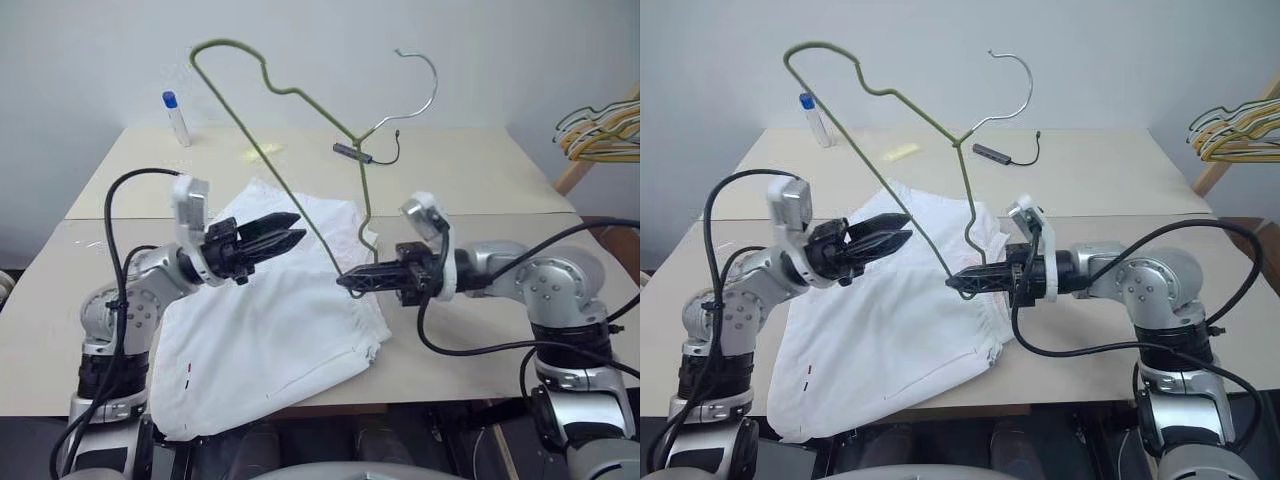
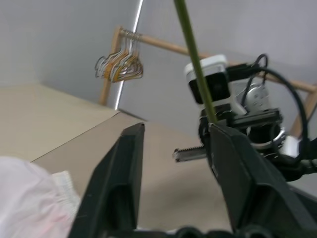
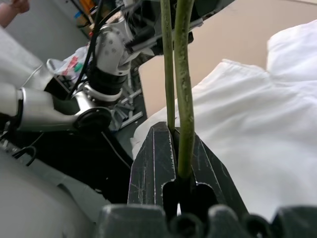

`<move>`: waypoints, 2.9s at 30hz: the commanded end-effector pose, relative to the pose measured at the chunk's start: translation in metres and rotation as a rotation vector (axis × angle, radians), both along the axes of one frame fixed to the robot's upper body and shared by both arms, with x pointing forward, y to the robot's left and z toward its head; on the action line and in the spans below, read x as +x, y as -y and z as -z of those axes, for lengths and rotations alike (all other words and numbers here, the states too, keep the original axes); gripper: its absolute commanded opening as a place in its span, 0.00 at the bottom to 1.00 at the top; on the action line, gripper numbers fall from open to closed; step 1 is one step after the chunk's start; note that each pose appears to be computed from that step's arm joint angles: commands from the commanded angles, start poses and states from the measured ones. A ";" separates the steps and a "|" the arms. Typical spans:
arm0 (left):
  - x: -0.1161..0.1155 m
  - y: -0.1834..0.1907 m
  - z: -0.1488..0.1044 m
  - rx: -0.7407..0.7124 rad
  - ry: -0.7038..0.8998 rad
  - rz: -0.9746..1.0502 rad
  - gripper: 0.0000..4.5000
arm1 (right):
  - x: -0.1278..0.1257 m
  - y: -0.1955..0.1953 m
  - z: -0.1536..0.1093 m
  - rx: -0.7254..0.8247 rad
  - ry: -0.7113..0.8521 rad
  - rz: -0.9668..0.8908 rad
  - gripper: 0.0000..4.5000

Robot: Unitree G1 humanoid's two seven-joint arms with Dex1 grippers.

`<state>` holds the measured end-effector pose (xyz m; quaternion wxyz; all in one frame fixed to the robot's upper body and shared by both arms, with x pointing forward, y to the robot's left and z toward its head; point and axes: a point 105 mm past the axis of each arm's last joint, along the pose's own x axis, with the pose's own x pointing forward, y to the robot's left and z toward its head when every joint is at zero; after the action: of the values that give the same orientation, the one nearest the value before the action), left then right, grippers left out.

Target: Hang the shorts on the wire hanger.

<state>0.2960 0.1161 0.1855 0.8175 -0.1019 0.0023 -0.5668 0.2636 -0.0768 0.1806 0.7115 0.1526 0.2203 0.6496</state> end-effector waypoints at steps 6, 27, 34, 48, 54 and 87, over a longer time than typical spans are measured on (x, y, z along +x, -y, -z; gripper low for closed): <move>0.024 -0.031 0.030 0.379 0.084 -0.209 0.99 | 0.010 0.052 0.031 -0.092 -0.182 0.284 0.00; 0.013 -0.017 0.045 0.438 0.114 -0.131 0.99 | -0.059 0.155 0.093 -0.285 -0.768 0.381 0.00; 0.016 -0.017 0.046 0.439 0.085 -0.145 0.99 | -0.054 0.145 0.110 -0.301 -0.787 0.382 0.00; 0.015 -0.019 0.050 0.466 0.089 -0.149 0.99 | -0.057 0.151 0.115 -0.318 -0.794 0.406 0.00; 0.015 -0.019 0.050 0.470 0.094 -0.153 0.99 | -0.062 0.152 0.119 -0.310 -0.817 0.415 0.00; 0.009 -0.014 0.057 0.484 0.107 -0.167 0.99 | 0.017 0.130 0.119 -0.419 -0.697 0.255 0.00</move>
<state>0.3038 0.1347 0.1152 0.8645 0.1113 0.1138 -0.4767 0.2734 -0.2055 0.0569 0.6788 0.2464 0.5654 0.3984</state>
